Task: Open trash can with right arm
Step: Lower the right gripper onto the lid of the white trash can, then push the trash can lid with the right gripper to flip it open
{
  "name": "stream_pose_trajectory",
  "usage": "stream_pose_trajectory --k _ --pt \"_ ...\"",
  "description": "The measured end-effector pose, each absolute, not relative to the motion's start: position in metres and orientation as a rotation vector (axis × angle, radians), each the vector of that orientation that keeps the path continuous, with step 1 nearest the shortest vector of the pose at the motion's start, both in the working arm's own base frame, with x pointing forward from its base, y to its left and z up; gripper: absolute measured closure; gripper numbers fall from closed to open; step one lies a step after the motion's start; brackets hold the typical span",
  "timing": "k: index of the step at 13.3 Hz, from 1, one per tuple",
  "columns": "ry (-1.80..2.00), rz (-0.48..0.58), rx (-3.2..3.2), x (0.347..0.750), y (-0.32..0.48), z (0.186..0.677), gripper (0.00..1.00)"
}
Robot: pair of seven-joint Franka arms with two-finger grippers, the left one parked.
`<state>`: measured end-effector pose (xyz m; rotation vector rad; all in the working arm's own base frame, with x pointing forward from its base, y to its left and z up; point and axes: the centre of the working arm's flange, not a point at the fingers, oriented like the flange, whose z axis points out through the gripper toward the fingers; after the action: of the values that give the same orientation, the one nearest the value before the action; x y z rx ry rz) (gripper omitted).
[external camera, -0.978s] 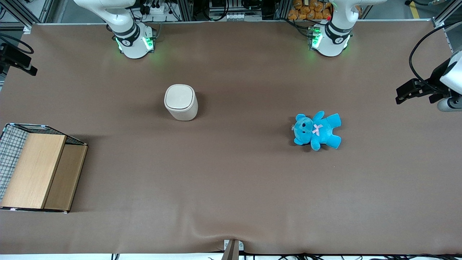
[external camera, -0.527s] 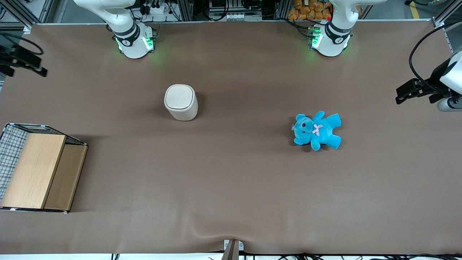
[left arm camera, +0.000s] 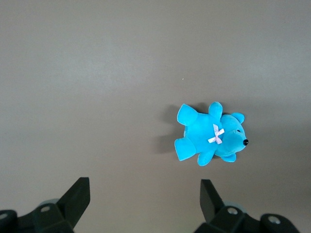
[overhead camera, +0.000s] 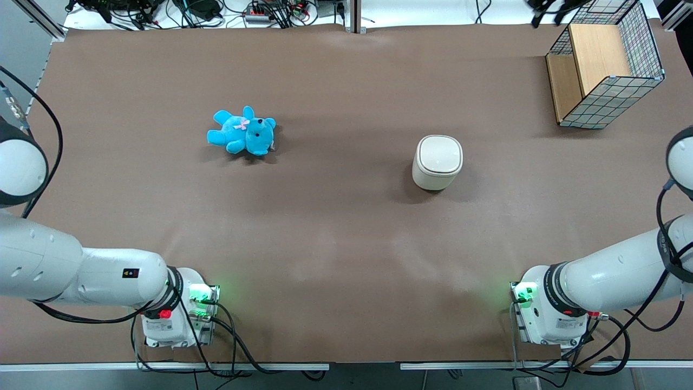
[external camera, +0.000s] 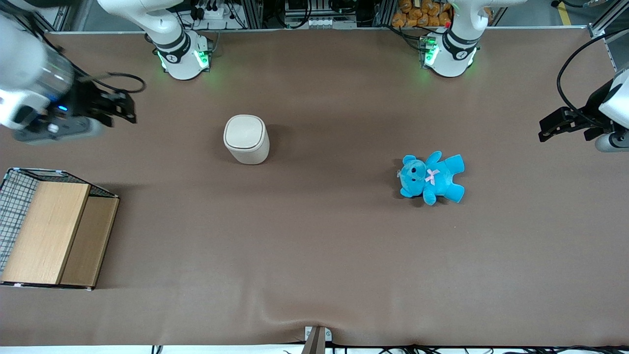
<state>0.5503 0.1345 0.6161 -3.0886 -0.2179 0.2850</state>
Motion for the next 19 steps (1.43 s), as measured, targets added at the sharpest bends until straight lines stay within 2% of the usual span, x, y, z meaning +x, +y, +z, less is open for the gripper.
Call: stream_pose_trajectory --k 3,4,7,13,16,19 --pt "-0.242 0.383 -3.109 0.551 0.190 0.571 0.93" --pt "-0.233 0.403 -3.118 0.549 0.206 0.554 0.99" --pt "-0.203 0.457 -3.139 0.539 0.234 0.503 0.99" --pt "-0.127 0.526 -3.137 0.522 0.236 0.411 0.99" --pt "-0.090 0.600 -3.139 0.488 0.259 0.359 0.99" --pt "-0.073 0.648 -3.126 0.461 0.275 0.328 0.99"
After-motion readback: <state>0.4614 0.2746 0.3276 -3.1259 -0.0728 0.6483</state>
